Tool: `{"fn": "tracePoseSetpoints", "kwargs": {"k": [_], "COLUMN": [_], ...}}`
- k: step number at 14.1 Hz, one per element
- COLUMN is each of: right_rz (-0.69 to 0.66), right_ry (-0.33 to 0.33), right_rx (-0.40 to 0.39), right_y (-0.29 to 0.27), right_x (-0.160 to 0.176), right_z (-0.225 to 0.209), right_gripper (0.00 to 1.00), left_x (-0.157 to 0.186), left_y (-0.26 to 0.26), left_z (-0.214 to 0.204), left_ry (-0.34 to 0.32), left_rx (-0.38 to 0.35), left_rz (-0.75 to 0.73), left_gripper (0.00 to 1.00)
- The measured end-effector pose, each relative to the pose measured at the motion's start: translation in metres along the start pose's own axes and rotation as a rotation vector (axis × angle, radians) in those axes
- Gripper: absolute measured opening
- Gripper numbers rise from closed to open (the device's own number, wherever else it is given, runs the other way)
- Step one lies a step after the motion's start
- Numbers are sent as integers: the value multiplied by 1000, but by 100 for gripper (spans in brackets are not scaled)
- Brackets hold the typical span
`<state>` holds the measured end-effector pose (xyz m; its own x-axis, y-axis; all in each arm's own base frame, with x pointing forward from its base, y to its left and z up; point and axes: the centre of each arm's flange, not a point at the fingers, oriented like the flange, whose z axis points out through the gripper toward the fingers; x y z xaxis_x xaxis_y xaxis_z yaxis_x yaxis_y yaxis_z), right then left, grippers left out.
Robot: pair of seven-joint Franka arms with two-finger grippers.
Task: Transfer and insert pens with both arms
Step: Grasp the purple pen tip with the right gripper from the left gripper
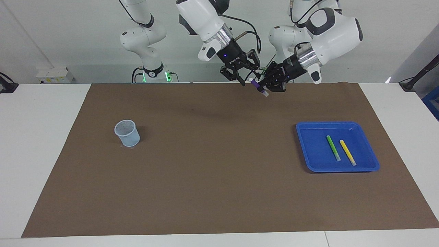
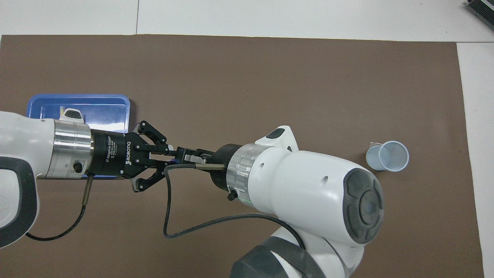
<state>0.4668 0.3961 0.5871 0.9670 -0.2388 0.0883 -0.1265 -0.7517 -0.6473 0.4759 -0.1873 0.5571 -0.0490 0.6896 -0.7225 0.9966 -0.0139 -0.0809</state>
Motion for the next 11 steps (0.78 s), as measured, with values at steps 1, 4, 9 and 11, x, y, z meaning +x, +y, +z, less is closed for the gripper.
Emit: {"fn": "tracePoseSetpoints", "kwargs": {"k": [1,4,9,11], "right_rz": [0,-1,-2,-6], "right_ry": [1,2,3,4], "right_rx": [1,3,5,5], "right_y": [0,-1,-2,-3], "right_x": [0,0,0,0], "right_z": [0,-1,-1,-1], "right_gripper": [51,50,32,18], "left_x": [0,-1,-1,-1], "left_y": [0,0,0,-1], "left_z": [0,0,0,1], "left_ry": [-2,-8,-17,-18], "left_rx": [0,0,2,2], "left_rz": [-2,-6,-12,-14], "left_gripper": [18,18,18,18]}}
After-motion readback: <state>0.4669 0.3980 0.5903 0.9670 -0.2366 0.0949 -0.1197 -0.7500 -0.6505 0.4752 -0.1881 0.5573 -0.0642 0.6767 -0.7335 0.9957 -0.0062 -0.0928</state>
